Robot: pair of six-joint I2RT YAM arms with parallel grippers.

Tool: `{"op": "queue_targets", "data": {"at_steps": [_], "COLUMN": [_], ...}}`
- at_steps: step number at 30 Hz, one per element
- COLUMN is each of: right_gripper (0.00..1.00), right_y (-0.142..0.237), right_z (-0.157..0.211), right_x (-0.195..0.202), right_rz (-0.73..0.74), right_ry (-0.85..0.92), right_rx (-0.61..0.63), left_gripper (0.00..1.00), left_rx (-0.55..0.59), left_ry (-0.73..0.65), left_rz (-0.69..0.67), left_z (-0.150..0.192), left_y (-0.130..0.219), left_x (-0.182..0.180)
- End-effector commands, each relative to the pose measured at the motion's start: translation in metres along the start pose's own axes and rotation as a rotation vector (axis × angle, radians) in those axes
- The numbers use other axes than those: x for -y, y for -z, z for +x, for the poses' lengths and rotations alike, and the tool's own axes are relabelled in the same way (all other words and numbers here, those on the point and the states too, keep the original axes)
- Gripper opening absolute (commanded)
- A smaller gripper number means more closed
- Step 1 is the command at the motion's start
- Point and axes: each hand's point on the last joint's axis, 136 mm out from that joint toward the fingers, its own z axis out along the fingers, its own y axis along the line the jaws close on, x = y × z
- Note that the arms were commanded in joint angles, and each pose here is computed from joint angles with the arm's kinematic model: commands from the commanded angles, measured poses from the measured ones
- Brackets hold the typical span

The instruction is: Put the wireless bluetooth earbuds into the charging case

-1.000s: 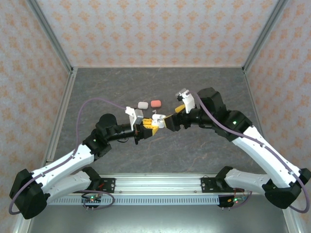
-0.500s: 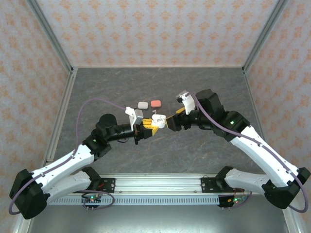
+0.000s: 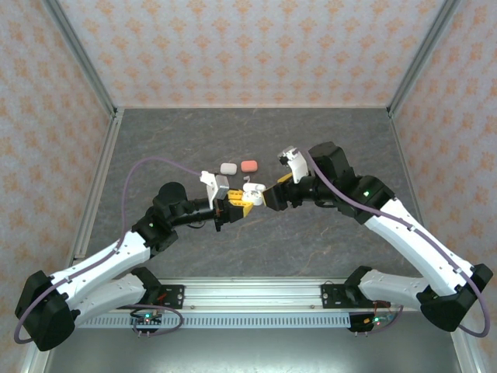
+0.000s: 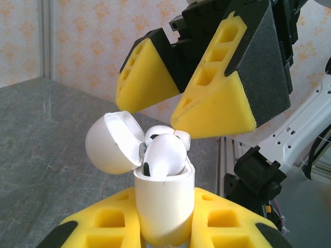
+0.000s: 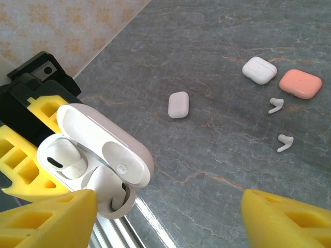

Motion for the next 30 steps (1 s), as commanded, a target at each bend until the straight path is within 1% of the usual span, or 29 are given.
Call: {"op": "queue_targets", "data": {"at_steps": [1, 6, 11, 16, 20, 23, 30], "right_gripper": [0.74, 0.74, 0.73, 0.64, 0.59, 0.58, 0.55], "right_y": [-0.002, 0.002, 0.018, 0.034, 0.04, 0.046, 0.051], "right_z": [-0.006, -0.009, -0.012, -0.017, -0.02, -0.023, -0.031], "right_x": [-0.004, -0.004, 0.001, 0.006, 0.006, 0.005, 0.0], "right_rz": [-0.034, -0.021, 0.039, 0.096, 0.103, 0.115, 0.126], "right_ry": [-0.005, 0.0, -0.008, -0.065, -0.124, -0.162, -0.256], "right_rx": [0.022, 0.034, 0.067, 0.107, 0.124, 0.111, 0.05], "left_gripper": [0.0, 0.0, 0.0, 0.0, 0.0, 0.0, 0.0], "left_rx": [0.053, 0.051, 0.042, 0.056, 0.091, 0.115, 0.159], "left_ry": [-0.057, -0.058, -0.065, -0.088, -0.169, -0.219, -0.323], "left_rz": [0.017, 0.015, 0.001, -0.045, -0.129, -0.17, -0.217], "left_z": [-0.015, -0.015, -0.013, -0.016, -0.019, -0.026, -0.041], "left_y": [0.002, 0.002, 0.001, 0.0, -0.001, -0.002, -0.003], "left_x": [0.009, 0.008, 0.005, -0.003, -0.012, -0.015, -0.015]}}
